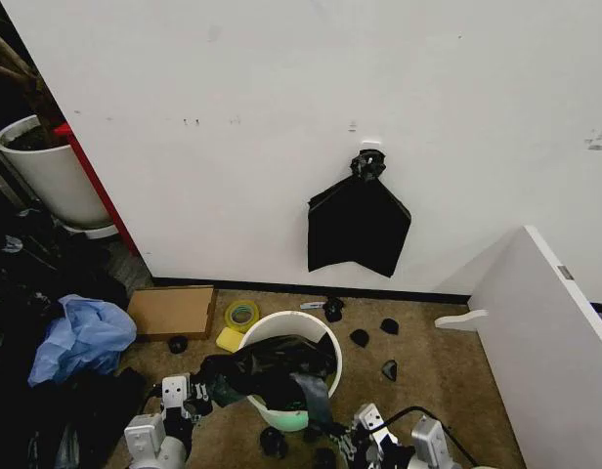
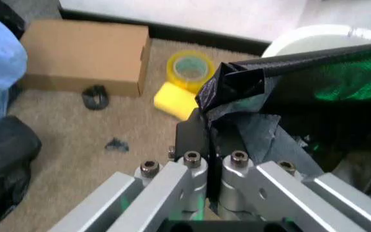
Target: Place the garbage bag over the trash bin.
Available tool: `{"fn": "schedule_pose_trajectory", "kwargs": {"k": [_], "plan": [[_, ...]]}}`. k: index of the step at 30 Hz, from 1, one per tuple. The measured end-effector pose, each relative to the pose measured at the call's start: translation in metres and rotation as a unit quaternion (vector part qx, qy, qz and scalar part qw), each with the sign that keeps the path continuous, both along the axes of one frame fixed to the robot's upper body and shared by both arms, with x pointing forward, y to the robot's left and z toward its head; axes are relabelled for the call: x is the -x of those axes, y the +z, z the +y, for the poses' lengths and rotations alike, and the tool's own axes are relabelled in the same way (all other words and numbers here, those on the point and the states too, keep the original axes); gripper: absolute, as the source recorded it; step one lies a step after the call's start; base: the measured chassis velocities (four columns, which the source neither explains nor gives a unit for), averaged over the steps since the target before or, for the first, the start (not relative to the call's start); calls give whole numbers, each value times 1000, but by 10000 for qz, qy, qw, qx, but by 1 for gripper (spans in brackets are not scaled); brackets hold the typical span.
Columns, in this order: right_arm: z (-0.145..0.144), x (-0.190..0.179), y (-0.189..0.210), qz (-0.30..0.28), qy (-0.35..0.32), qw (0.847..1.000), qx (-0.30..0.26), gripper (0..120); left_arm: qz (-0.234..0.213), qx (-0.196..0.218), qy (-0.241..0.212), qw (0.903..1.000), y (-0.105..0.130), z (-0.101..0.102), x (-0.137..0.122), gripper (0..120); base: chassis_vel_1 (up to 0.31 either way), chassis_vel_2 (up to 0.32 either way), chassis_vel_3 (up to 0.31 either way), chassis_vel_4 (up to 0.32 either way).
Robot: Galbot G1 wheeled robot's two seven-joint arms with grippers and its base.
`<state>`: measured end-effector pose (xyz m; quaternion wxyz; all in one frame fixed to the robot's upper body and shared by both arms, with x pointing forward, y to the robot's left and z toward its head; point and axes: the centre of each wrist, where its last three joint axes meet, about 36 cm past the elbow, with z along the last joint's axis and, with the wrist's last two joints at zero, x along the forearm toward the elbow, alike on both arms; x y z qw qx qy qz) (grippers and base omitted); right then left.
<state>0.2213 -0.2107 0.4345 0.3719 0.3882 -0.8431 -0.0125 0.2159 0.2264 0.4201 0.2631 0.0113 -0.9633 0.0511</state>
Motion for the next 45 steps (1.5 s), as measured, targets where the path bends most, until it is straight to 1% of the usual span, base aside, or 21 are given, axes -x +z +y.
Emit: {"fn": "schedule_pose_trajectory", "kwargs": {"k": [4, 6, 11, 13, 14, 16, 18, 20, 23, 27, 28, 32, 35, 36, 40, 45], "plan": [[2, 6, 8, 188, 69, 9991, 360, 0, 159, -56, -102, 9998, 0, -2, 2, 0, 0, 0, 0, 0], [4, 7, 13, 186, 58, 9989, 417, 0, 150, -55, -124, 9998, 2, -2, 2, 0, 0, 0, 0, 0], [13, 17, 55, 24, -182, 9985, 512, 0, 94, -127, -215, 9996, 25, 0, 2, 0, 0, 0, 0, 0], [15, 19, 61, 225, -354, 9966, 703, 0, 89, -168, -204, 9996, 35, 2, 1, 0, 0, 0, 0, 0], [15, 19, 61, 225, -354, 9966, 703, 0, 89, -168, -204, 9996, 35, 2, 1, 0, 0, 0, 0, 0], [16, 20, 62, 498, -514, 9926, 984, 0, 126, -212, -184, 9995, 42, 5, 0, 0, 0, 0, 0, 0], [18, 20, 62, 646, -648, 9896, 1112, 0, 224, -278, -178, 9992, 43, 6, 0, 0, 0, 0, 0, 0], [19, 20, 62, 645, -665, 9894, 1117, 0, 256, -298, -178, 9991, 42, 6, -1, 0, 0, 0, 0, 0], [21, 16, 64, 577, -717, 9903, 1044, 0, 409, -353, -154, 9984, 29, 4, -3, 0, 0, 0, 0, 0], [23, 7, 49, 563, -817, 9900, 1007, 0, 606, -291, -29, 9977, 1, -3, -10, 0, 0, 0, 0, 0], [23, 7, 49, 563, -817, 9900, 1007, 0, 606, -291, -29, 9977, 1, -3, -10, 0, 0, 0, 0, 0], [24, 2, 31, 559, -826, 9888, 1113, 0, 804, -236, -63, 9965, -24, -15, -10, 0, 0, 0, 0, 0], [23, -4, 15, 509, -905, 9868, 1245, 0, 872, -167, -79, 9960, -46, -23, -10, 0, 0, 0, 0, 0], [23, -4, 15, 509, -905, 9868, 1245, 0, 872, -167, -79, 9960, -46, -23, -10, 0, 0, 0, 0, 0], [17, -14, -9, 369, -1064, 9835, 1415, 0, 898, -23, -79, 9959, -67, -33, -10, 0, 0, 0, 0, 0], [13, -16, -21, 225, -1110, 9817, 1528, 0, 879, 18, -77, 9961, -71, -35, -10, 0, 0, 0, 0, 0]]}}
